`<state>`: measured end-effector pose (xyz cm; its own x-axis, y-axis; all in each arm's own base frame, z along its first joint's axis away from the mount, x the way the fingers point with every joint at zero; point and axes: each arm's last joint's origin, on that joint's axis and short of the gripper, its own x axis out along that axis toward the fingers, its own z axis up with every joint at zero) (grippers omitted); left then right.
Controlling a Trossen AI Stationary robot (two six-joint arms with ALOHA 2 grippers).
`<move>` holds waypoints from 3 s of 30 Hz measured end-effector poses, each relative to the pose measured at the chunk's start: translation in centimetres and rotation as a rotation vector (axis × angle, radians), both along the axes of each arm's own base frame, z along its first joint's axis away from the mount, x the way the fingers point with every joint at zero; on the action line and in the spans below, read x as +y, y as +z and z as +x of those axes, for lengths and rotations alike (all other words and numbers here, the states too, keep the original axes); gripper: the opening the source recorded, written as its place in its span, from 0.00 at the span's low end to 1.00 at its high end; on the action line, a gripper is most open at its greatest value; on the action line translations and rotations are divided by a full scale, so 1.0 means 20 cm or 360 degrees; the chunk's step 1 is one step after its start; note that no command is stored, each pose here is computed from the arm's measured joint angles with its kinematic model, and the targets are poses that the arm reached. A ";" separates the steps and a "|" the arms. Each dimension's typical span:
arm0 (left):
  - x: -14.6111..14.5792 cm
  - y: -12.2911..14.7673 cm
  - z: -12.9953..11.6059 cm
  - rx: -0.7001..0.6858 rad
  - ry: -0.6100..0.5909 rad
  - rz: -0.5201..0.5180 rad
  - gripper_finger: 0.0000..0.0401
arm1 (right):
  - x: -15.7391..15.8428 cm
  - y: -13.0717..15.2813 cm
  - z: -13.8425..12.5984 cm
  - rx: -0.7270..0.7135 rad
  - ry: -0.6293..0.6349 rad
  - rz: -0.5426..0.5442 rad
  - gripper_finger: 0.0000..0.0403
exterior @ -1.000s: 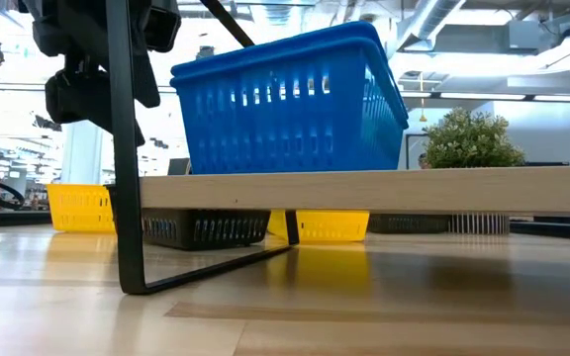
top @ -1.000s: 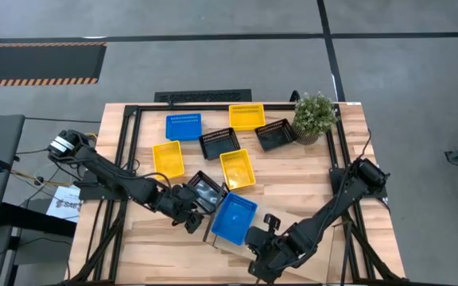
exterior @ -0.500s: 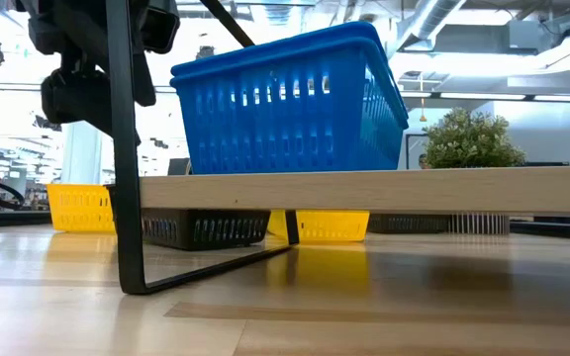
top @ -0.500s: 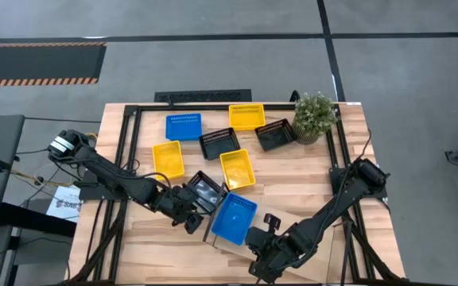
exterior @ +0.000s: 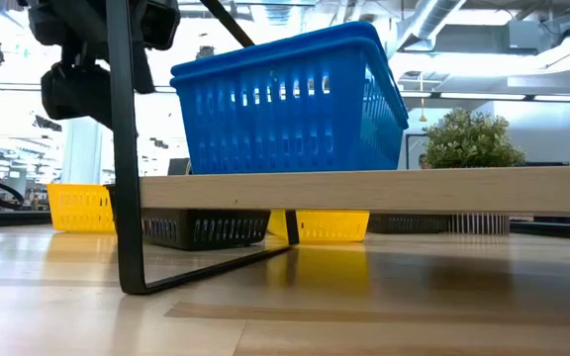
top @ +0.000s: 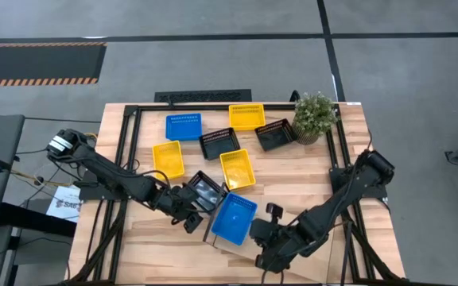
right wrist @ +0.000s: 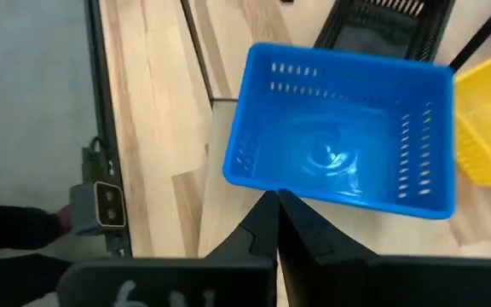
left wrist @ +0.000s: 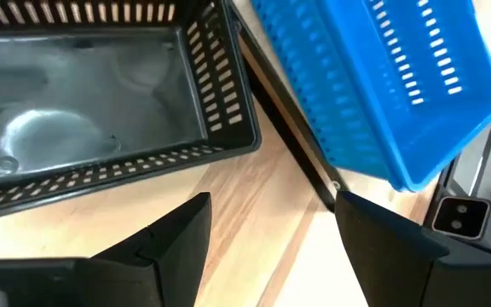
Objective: Stack baskets on shelf by color
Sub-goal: Stack the right blue bin on top of the blue bin on the shelf
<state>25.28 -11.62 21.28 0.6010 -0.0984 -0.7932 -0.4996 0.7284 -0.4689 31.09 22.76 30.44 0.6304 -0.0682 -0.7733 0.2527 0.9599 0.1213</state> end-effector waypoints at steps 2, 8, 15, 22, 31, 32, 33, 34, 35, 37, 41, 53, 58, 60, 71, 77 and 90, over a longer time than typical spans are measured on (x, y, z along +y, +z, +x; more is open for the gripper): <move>0.01 0.00 -0.01 0.0018 0.0002 0.0010 0.59 | -0.03 0.05 -0.03 -0.0023 -0.0007 -0.0029 0.06; 0.02 0.04 -0.03 -0.0008 -0.0005 0.0018 0.59 | -0.14 0.15 -0.10 -0.0036 -0.0120 -0.0113 0.07; 0.06 0.10 -0.10 0.0011 0.0035 0.0064 0.59 | -0.30 0.17 -0.10 0.0070 -0.0362 -0.0112 0.09; 0.10 0.14 -0.16 0.0001 0.0204 0.0135 0.59 | -0.45 0.03 0.03 0.0297 -0.0435 -0.0115 0.12; 0.09 0.07 -0.10 -0.0038 0.0294 0.0339 0.59 | -0.55 -0.11 0.10 0.0318 -0.0379 0.0010 0.12; 0.08 0.06 -0.09 -0.0036 0.0308 0.0372 0.59 | -0.56 -0.10 0.10 0.0315 -0.0382 0.0010 0.12; 0.08 0.05 -0.07 -0.0066 0.0321 0.0394 0.59 | -0.56 -0.09 0.09 0.0314 -0.0384 0.0011 0.12; 0.07 0.04 -0.06 -0.0087 0.0326 0.0404 0.59 | -0.57 -0.09 0.09 0.0317 -0.0379 0.0006 0.12; 0.07 0.03 -0.04 -0.0097 0.0320 0.0439 0.59 | -0.57 -0.09 0.09 0.0316 -0.0373 0.0004 0.12; 0.06 0.00 -0.01 -0.0125 0.0271 0.0498 0.59 | -0.57 -0.09 0.08 0.0319 -0.0363 -0.0002 0.12; 0.05 -0.07 0.03 -0.0073 0.0237 0.0601 0.59 | -0.57 -0.05 0.06 0.0296 -0.0355 0.0008 0.12; -0.03 -0.14 0.09 -0.0158 0.0122 0.0605 0.59 | -0.53 -0.04 0.04 0.0283 -0.0312 0.0005 0.12; -0.05 -0.14 0.09 -0.0191 0.0111 0.0588 0.59 | -0.52 -0.04 0.03 0.0278 -0.0306 0.0008 0.12; -0.06 -0.13 0.09 -0.0203 0.0100 0.0589 0.59 | -0.52 -0.04 0.03 0.0275 -0.0321 0.0016 0.12; -0.11 -0.17 0.13 -0.0293 0.0029 0.0611 0.59 | -0.48 -0.03 0.02 0.0263 -0.0301 0.0020 0.12; -0.12 -0.24 0.09 -0.0336 0.0045 0.0454 0.59 | -0.46 -0.03 0.01 0.0259 -0.0287 0.0024 0.12; -0.17 -0.24 0.06 -0.0351 -0.0019 0.0403 0.59 | -0.48 -0.03 0.02 0.0233 -0.0310 -0.0017 0.12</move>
<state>26.50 -14.95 16.56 0.7607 0.0772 -0.6445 -0.3972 0.8407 -0.3681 31.49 13.24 29.82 0.4859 -0.1861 -0.8540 0.4474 0.8923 0.0601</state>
